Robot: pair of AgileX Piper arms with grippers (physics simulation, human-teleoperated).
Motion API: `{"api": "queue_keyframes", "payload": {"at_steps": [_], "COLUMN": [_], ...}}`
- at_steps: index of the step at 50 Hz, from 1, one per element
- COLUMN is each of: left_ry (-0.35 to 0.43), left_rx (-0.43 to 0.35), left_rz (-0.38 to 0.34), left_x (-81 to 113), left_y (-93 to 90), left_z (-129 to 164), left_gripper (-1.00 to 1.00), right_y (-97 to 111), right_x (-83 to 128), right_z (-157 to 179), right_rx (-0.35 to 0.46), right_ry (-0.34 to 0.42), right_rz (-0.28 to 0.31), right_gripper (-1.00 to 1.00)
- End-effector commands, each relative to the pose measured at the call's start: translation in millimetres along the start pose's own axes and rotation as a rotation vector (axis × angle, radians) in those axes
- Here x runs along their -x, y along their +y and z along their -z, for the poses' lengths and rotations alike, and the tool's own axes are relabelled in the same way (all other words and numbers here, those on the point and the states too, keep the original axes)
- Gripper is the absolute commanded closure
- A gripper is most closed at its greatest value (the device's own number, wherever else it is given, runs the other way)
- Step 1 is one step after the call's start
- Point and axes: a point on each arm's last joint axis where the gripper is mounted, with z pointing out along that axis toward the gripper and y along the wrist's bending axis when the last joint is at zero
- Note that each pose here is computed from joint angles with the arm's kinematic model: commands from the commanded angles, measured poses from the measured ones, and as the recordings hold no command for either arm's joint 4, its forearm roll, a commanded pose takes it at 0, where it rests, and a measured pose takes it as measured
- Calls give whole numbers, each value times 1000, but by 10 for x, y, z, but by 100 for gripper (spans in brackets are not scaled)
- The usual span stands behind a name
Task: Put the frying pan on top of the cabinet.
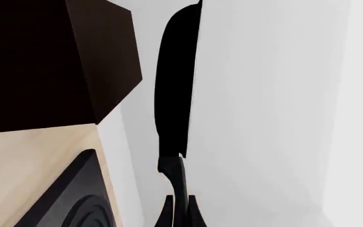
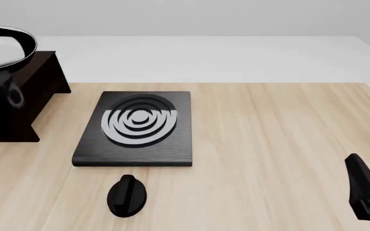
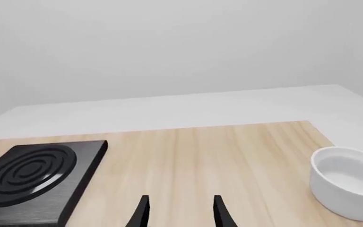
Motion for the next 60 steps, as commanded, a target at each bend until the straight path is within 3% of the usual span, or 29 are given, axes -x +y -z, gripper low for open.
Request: {"api": "queue_keyframes", "payload": {"at_steps": [1,24,60], "left_ry": [-17,-8,-46], "left_rx": [-31,11,26], "left_rz": [-5,36,67], "left_x": [53,18,116], "left_y": [1,244,431], "left_z": [-169,-380,-604], "left_gripper": [100,100,100], "right_y": [0,3,7], "right_x": [-14,-2,-7], "right_z": [-10,-22,-57], "right_rx": [2,4,10], "right_ry": [4,9,19], "right_rz": [6,10,17], "right_gripper": [-100,-100,-100]}}
